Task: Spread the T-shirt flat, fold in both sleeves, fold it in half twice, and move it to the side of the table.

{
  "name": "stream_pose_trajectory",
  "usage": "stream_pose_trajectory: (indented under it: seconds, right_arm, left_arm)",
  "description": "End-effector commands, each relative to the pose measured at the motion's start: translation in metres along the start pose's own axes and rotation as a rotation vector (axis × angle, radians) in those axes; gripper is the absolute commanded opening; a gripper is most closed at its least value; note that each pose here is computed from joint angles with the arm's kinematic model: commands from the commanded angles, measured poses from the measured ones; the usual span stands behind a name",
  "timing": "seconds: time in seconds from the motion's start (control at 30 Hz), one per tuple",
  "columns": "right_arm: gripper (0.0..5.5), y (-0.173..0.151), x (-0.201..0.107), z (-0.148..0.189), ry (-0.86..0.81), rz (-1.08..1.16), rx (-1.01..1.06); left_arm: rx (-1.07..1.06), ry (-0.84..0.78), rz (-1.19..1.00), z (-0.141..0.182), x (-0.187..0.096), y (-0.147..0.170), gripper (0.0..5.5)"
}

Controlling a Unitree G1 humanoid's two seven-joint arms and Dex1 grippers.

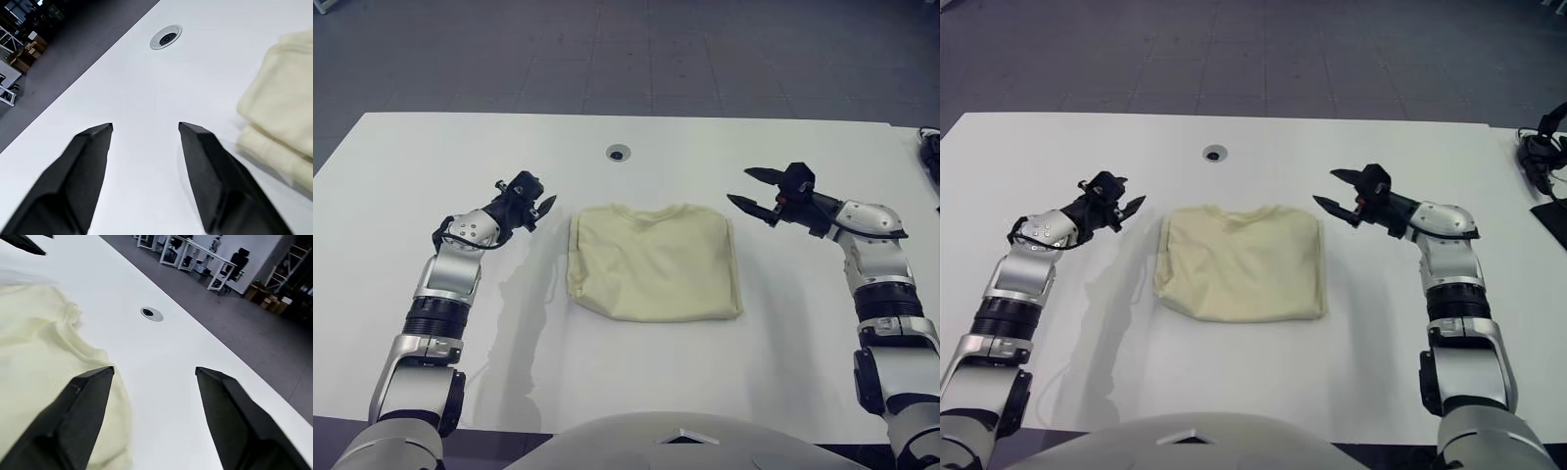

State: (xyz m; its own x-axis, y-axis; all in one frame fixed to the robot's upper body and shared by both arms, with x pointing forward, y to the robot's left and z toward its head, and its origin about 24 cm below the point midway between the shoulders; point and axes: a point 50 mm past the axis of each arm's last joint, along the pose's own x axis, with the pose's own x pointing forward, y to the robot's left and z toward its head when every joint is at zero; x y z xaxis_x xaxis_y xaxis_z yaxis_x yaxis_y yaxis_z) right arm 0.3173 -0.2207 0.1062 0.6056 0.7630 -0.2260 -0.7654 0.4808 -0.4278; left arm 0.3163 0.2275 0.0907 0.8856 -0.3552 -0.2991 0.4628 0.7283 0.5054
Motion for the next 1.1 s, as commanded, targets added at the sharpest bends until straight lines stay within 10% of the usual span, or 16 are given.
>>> stream_pose_trajectory:
  seconds: [0.03, 0.3, 0.5, 0.77, 1.1]
  right_arm:
    - [3.92, 0.019, 0.023, -0.005, 0.109, 0.134, -0.18]
    - [5.13, 0.014, 0.022, -0.045, 0.49, 0.258, -0.518]
    - [5.4, 0.005, -0.041, -0.052, 0.65, 0.382, -0.576]
    - [5.4, 0.094, -0.057, 0.001, 0.377, 0.784, -0.355]
    - [5.4, 0.14, -0.012, 0.013, 0.043, 0.675, -0.144]
  left_arm:
    - [-0.037, -0.132, 0.087, 0.022, -0.009, 0.007, 3.41]
    - [0.005, -0.221, 0.203, 0.04, -0.032, 0.012, 4.71]
    - [0.058, -0.245, 0.258, 0.047, -0.051, 0.019, 5.39]
    - [0.069, -0.29, 0.239, 0.06, -0.046, 0.007, 5.39]
    - [0.086, -0.296, 0.208, 0.062, -0.044, 0.003, 5.39]
